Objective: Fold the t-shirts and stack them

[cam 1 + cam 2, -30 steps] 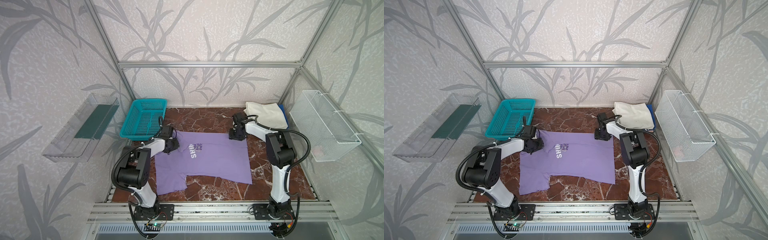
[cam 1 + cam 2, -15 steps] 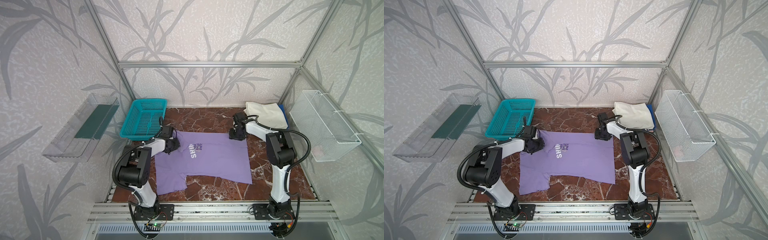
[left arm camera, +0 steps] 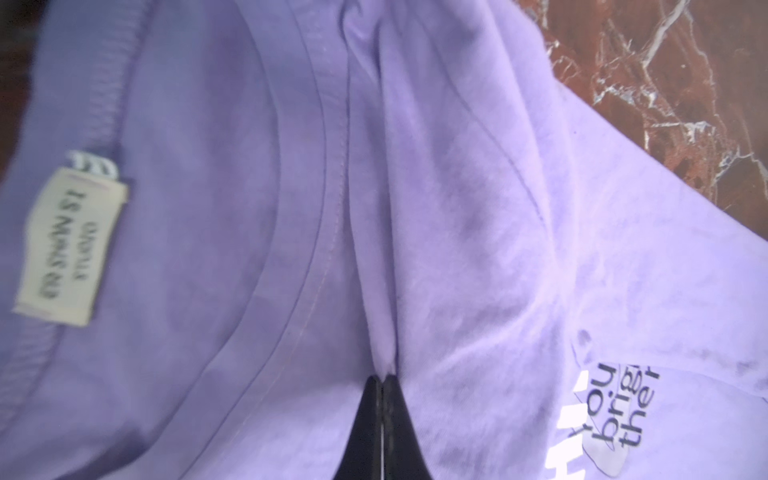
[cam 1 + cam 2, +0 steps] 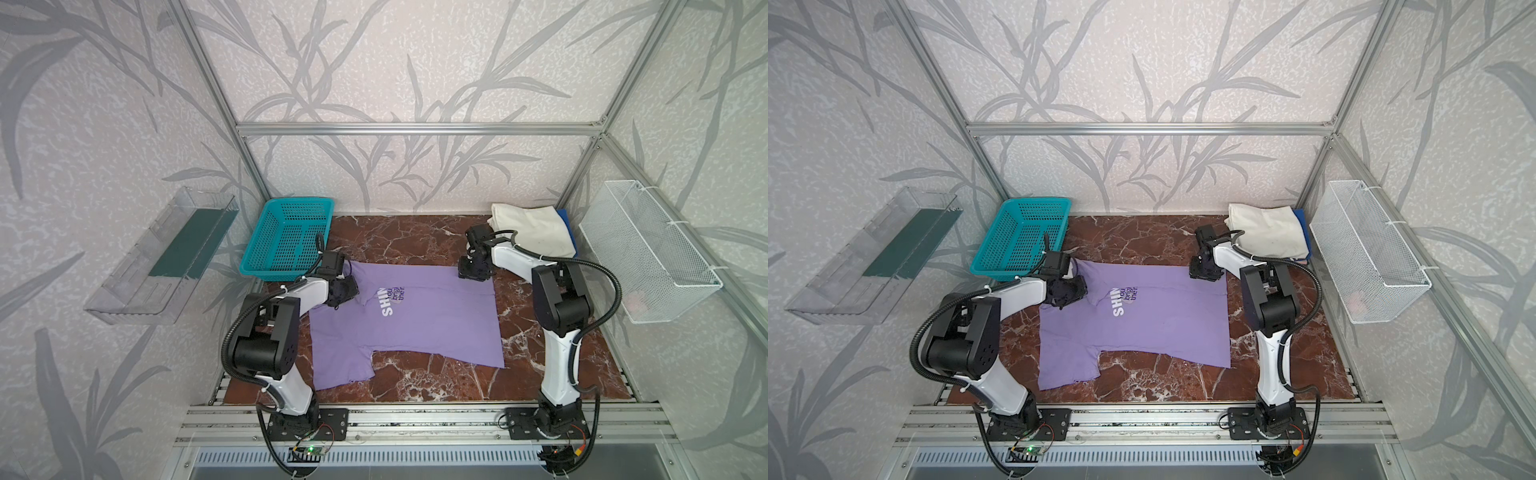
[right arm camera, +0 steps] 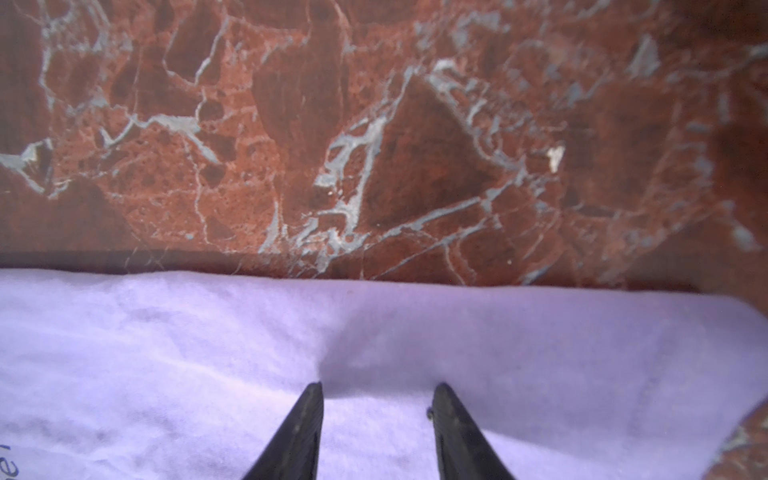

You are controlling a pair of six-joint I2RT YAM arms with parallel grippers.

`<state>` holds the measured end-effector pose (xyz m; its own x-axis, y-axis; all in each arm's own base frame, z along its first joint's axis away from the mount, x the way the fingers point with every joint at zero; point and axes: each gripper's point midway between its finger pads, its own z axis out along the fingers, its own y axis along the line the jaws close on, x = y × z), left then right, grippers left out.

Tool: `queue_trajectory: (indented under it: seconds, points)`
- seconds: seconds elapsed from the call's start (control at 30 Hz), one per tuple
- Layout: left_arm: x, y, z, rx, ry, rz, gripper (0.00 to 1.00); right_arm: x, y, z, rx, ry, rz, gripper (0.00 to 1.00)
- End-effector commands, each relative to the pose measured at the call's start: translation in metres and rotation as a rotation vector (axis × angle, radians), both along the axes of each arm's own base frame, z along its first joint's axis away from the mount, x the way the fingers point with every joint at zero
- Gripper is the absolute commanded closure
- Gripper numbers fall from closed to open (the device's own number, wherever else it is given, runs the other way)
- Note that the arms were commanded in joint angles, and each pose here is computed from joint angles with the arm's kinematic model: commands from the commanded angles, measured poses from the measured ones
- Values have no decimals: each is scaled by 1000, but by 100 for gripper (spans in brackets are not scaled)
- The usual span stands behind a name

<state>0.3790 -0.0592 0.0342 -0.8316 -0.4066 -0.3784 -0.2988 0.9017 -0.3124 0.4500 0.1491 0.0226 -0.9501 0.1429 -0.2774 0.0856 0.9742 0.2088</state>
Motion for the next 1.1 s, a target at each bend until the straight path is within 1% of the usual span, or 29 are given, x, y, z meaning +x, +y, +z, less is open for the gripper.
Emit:
queue_trajectory:
  seconds: [0.0, 0.23, 0.57, 0.77, 0.97, 1.07]
  points:
    - [-18, 13, 3, 39, 18, 29, 99, -7, -4, -18, -5, 59, -14, 56]
    - [-32, 19, 3, 48, 35, 42, 100, -5, -4, -23, -13, 63, -16, 56]
    - [-53, 37, 12, 96, 35, 77, 100, 3, -12, -22, -72, 55, -19, 57]
    - [-57, 36, 23, 55, 12, 92, 100, 7, -16, -27, -102, 75, -24, 58]
    - [-67, 41, 30, 70, 7, 120, 100, 11, -19, -29, -102, 73, -34, 58]
    - [-71, 42, 31, 60, -25, 139, 100, 12, -22, -28, -90, 76, -39, 58]
